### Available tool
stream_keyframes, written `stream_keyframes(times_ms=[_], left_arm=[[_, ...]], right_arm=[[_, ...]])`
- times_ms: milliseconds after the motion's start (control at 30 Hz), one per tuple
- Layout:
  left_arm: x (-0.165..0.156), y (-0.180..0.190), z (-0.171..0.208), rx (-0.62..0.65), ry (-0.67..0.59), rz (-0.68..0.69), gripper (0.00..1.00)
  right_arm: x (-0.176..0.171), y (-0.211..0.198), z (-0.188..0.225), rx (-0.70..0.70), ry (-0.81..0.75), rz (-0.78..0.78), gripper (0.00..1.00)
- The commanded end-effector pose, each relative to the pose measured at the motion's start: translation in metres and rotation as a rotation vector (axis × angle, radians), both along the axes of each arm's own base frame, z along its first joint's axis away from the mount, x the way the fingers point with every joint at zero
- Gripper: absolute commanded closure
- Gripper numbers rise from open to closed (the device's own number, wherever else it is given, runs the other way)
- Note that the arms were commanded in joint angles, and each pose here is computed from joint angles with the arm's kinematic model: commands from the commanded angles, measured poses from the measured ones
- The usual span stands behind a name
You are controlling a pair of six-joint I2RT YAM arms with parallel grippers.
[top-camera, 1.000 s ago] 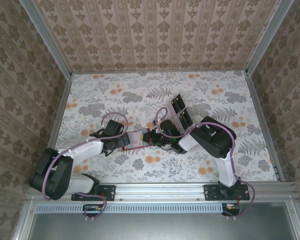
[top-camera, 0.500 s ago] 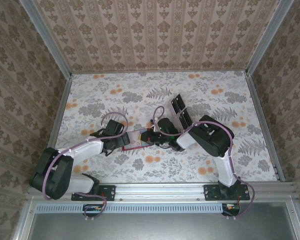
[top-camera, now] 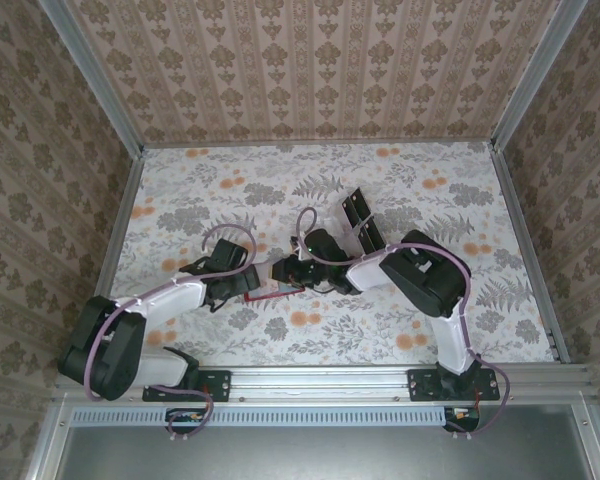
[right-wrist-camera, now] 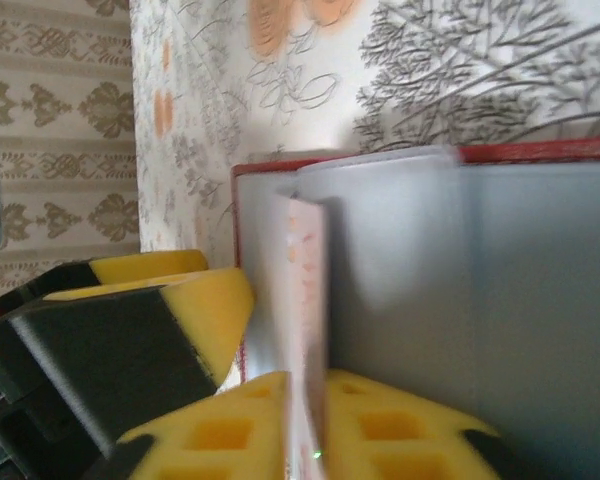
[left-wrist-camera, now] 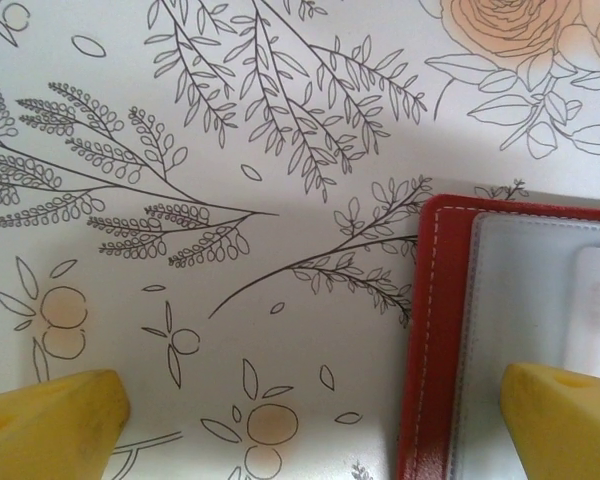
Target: Put the credit cards into the card holder
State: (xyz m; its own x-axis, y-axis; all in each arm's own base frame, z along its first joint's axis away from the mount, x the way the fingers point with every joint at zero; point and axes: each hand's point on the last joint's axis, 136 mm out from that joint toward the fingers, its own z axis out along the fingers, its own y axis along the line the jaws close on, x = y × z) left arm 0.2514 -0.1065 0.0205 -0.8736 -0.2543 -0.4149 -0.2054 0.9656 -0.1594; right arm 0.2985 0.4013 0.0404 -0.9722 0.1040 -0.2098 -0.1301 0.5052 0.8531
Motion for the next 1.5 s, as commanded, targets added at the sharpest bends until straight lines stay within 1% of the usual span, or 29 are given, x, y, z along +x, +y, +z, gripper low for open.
stream_keyframes(times_ms=[0, 133, 200, 333, 433, 467, 533, 633, 733, 933, 1467], left_arm=[[-0.017, 0.011, -0.005, 0.015, 0.088, 0.001, 0.0], [-0.01, 0.019, 0.006, -0.003, 0.067, 0.016, 0.0], [-0.011, 0.022, 0.009, 0.005, 0.07, 0.021, 0.0], [-0.019, 0.028, 0.006, 0.015, 0.083, 0.038, 0.0], [-0.025, 0.033, 0.003, 0.021, 0.09, 0.059, 0.0], [-0.026, 0.035, 0.003, 0.025, 0.092, 0.066, 0.0], [-0.03, 0.038, 0.0, 0.034, 0.099, 0.082, 0.0], [-0.032, 0.041, -0.003, 0.038, 0.105, 0.099, 0.0], [-0.033, 0.041, -0.006, 0.042, 0.11, 0.107, 0.0], [-0.033, 0.041, -0.012, 0.051, 0.129, 0.114, 0.0], [-0.033, 0.038, -0.021, 0.05, 0.142, 0.101, 0.0]], right_arm=[[-0.018, -0.021, -0.027, -0.183, 0.063, 0.024, 0.6], [-0.015, -0.023, -0.008, -0.223, 0.018, 0.044, 0.5], [-0.014, -0.025, 0.001, -0.246, -0.005, 0.052, 0.48], [-0.01, -0.034, 0.012, -0.319, -0.043, 0.053, 0.49], [-0.005, -0.04, 0.014, -0.387, -0.065, 0.059, 0.54], [-0.004, -0.042, 0.013, -0.409, -0.071, 0.06, 0.58], [0.0, -0.045, 0.01, -0.452, -0.078, 0.063, 0.7], [0.005, -0.043, 0.005, -0.485, -0.083, 0.076, 0.81], [0.009, -0.039, 0.002, -0.494, -0.084, 0.083, 0.86], [0.014, -0.029, -0.005, -0.497, -0.081, 0.099, 0.89], [0.006, -0.001, -0.019, -0.499, -0.066, 0.159, 0.89]])
